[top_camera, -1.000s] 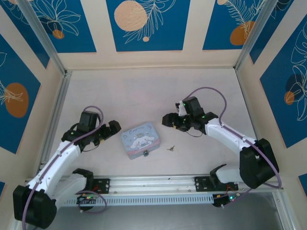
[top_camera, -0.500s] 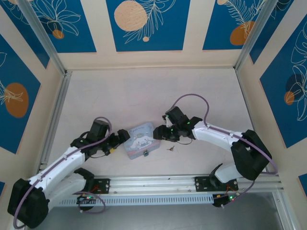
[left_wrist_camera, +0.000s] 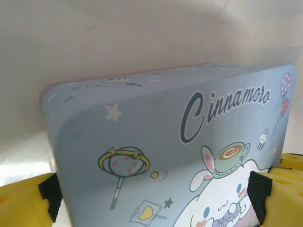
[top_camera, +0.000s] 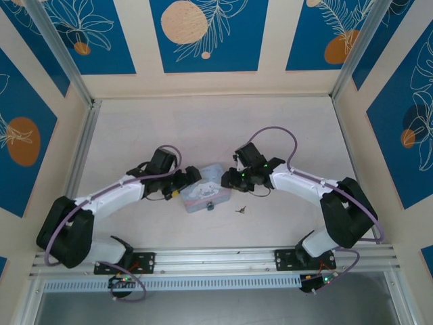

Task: Unlock a padlock with a key

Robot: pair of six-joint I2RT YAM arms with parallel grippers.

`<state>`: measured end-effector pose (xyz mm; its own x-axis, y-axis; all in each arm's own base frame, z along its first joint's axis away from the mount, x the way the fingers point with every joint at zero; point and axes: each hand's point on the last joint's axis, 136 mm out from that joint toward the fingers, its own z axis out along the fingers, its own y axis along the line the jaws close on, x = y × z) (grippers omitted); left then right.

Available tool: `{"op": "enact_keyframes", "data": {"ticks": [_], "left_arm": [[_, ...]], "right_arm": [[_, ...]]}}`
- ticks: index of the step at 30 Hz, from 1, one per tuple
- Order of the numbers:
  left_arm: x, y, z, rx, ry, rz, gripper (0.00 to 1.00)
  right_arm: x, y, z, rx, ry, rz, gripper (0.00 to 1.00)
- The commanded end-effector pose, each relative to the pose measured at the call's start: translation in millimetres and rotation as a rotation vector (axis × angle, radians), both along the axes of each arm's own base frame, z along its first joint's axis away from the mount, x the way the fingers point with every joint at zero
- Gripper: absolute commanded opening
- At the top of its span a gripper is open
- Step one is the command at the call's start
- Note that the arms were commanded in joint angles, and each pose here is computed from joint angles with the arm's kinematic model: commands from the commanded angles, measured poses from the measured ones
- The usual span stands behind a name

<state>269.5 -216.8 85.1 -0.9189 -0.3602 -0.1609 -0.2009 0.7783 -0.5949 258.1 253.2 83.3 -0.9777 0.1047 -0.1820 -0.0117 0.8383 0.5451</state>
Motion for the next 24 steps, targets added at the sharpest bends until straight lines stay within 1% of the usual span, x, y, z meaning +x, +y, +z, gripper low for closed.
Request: {"op": "enact_keyframes", "data": {"ticks": [1, 6, 11, 14, 18, 19, 22, 24], "left_arm": [[25.1, -29.2, 27.0, -0.064, -0.097, -0.07, 1.0], [58.2, -44.2, 33.2, -0.021, -0.129, -0.095, 1.0], [89.1, -56.8, 31.8, 0.026, -0.145, -0.123, 1.0], [100.6, -59.8, 28.4, 0.035, -0.141, -0.127, 1.0], [103.5, -61.7, 22.0, 0.032, -0.129, -0.129, 1.0], [102.5, -63.2, 20.9, 0.023, -0.124, -0.13, 1.0], [101.8, -64.4, 18.8, 0.007, -0.123, -0.125, 1.0], [101.5, -65.0, 17.7, 0.003, -0.123, -0.126, 1.0]], "right_arm": [[18.6, 0.5, 8.9, 0.038, -0.001, -0.029, 0.36], [42.0, -2.6, 13.0, 0.072, 0.011, -0.076, 0.35], [65.5, -3.4, 14.4, 0.115, 0.036, -0.13, 0.36], [71.7, 0.4, 14.4, 0.124, 0.05, -0.136, 0.35], [69.9, 0.8, 14.7, 0.132, 0.057, -0.14, 0.36], [69.1, -0.7, 14.9, 0.13, 0.054, -0.145, 0.38], [68.3, -6.5, 16.2, 0.123, 0.042, -0.159, 0.52], [69.1, -11.2, 18.3, 0.122, 0.034, -0.174, 0.59]]}}
